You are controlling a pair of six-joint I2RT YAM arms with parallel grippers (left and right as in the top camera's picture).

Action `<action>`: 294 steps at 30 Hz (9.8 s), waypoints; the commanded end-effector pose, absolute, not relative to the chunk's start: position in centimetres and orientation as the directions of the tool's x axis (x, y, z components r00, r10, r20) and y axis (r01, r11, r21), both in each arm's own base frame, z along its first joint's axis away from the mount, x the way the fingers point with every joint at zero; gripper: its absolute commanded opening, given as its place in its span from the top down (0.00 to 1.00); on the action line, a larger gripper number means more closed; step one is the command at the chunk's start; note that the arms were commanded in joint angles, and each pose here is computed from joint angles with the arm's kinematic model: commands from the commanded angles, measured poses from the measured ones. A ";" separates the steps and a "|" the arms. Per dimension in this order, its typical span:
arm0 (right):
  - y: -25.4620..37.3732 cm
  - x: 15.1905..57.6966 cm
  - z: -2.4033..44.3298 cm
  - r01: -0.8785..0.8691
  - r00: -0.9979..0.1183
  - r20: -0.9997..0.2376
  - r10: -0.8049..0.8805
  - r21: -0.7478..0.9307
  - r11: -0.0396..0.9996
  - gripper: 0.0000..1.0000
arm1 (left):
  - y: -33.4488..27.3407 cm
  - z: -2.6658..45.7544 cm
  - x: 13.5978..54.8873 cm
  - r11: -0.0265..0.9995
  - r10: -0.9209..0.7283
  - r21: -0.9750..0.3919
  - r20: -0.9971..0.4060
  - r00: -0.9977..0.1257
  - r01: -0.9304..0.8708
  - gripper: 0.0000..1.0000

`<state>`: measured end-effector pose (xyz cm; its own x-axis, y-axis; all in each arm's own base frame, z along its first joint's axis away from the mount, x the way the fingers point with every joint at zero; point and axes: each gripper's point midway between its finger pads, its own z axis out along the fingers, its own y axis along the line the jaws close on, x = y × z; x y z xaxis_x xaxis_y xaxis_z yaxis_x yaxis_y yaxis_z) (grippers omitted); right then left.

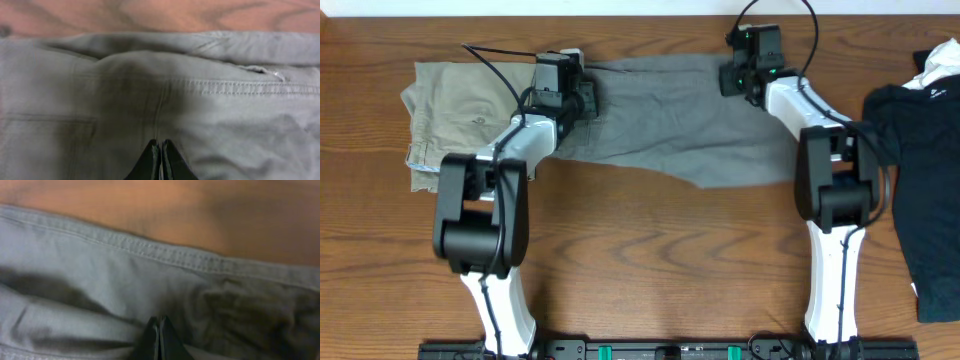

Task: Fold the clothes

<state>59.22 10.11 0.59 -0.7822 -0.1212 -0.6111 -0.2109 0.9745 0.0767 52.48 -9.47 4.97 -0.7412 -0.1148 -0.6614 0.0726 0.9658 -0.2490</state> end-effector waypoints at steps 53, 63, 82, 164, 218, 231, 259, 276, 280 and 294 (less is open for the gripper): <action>2.7 42.9 0.1 -0.048 -0.974 -0.226 -0.032 0.066 0.997 0.99 | -13.0 -1.1 38.0 0.993 0.094 -0.059 -0.168 -0.981 0.105 0.94; -0.1 37.0 -2.3 0.079 -0.997 -0.022 0.080 0.068 0.995 0.99 | -11.7 -1.4 35.0 0.995 0.097 -0.016 -0.040 -0.994 0.098 0.94; 0.6 36.2 8.2 0.182 -0.967 -0.169 0.191 0.071 0.981 0.99 | -10.6 8.2 39.6 0.998 0.046 0.050 -0.369 -0.928 0.029 0.93; 18.1 48.4 2.0 -0.882 -0.194 -0.654 -0.731 -0.211 0.422 0.99 | 0.1 15.5 43.4 0.883 -0.470 -0.285 -0.504 -0.725 -0.374 0.02; 11.6 51.7 7.1 -0.726 -0.454 -0.632 -0.628 -0.145 0.672 0.67 | 0.1 15.5 43.4 0.883 -0.470 -0.285 -0.504 -0.725 -0.374 0.02; 9.0 50.8 3.5 -0.704 -0.542 -0.580 -0.608 -0.082 0.706 0.52 | 0.1 15.5 43.4 0.883 -0.470 -0.285 -0.504 -0.725 -0.374 0.02; 8.1 54.3 1.3 -0.690 -0.457 -0.623 -0.634 -0.201 0.695 0.99 | 0.1 15.5 43.4 0.883 -0.470 -0.285 -0.504 -0.725 -0.374 0.02; 6.6 55.5 5.8 -0.559 -0.541 -0.694 -0.474 -0.124 0.820 0.50 | 0.1 15.5 43.4 0.883 -0.470 -0.285 -0.504 -0.725 -0.374 0.02; 6.0 54.8 7.7 -0.547 -0.577 -0.662 -0.479 -0.122 0.828 0.55 | 0.1 15.5 43.4 0.883 -0.470 -0.285 -0.504 -0.725 -0.374 0.02; 0.3 53.4 6.0 -0.380 -0.748 -0.512 -0.423 -0.193 0.905 0.57 | 0.1 15.5 43.4 0.883 -0.470 -0.285 -0.504 -0.725 -0.374 0.02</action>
<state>52.86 1.96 4.79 -0.7349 -0.4573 -0.5008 -0.4371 0.8840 -0.1659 43.32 0.09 15.36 -0.7234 -0.4743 -0.5017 -0.3800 0.8802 -0.2843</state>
